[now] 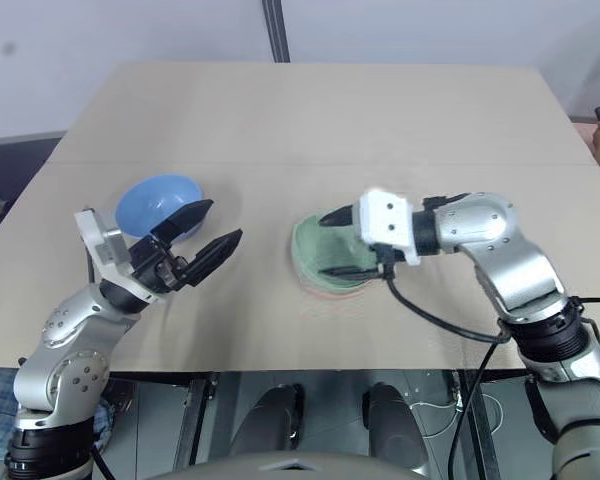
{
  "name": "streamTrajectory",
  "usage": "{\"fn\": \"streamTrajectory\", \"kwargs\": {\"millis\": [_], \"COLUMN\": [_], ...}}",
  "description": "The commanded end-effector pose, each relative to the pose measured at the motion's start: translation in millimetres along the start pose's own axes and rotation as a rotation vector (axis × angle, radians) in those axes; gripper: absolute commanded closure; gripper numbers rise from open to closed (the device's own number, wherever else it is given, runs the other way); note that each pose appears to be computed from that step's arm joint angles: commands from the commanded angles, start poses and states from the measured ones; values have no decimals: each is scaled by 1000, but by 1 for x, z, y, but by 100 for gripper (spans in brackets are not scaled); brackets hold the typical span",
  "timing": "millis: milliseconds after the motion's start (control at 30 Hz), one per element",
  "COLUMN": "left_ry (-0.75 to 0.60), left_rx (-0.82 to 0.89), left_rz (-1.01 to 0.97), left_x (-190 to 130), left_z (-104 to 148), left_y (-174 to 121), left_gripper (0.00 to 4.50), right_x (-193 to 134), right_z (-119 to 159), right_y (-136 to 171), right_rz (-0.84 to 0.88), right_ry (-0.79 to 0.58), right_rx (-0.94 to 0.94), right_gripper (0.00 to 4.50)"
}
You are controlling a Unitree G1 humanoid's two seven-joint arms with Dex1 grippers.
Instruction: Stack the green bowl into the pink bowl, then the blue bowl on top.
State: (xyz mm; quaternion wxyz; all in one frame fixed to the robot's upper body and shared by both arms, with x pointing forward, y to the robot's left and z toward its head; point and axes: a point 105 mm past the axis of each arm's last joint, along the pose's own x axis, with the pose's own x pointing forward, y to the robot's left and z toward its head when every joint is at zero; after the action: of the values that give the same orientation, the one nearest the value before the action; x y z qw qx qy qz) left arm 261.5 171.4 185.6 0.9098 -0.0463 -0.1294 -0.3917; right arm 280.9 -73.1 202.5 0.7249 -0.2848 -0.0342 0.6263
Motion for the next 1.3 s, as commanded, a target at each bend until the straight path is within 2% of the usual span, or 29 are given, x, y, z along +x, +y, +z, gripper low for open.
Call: {"fn": "streamTrajectory", "kwargs": {"millis": [33, 300, 467, 533, 667, 1133, 1300], "left_ry": [-35, 81, 124, 180, 318, 563, 706], "left_rx": [46, 103, 135, 165, 220, 237, 212], "left_rz": [3, 194, 230, 280, 339, 406, 474], "left_x": [-2, -7, -15, -20, -30, -53, -77], "left_z": [13, 0, 1, -2, -14, -46, -63], "left_y": [-3, 28, 41, 54, 74, 87, 99], "left_gripper": [0, 0, 0, 0, 0, 0, 0], "right_x": [-23, -74, -97, -103, -105, -106, -108], "right_z": [-1, -4, -4, 1, 7, 6, 6], "right_y": [-10, -7, -5, -6, -7, -9, -11], "right_rz": [-90, -208, -260, -279, -291, -305, -310], "right_ry": [-45, -151, -136, -150, -163, -134, -123], "right_rx": [80, 244, 251, 248, 234, 224, 217], "right_gripper": [91, 91, 91, 91, 91, 91, 91]}}
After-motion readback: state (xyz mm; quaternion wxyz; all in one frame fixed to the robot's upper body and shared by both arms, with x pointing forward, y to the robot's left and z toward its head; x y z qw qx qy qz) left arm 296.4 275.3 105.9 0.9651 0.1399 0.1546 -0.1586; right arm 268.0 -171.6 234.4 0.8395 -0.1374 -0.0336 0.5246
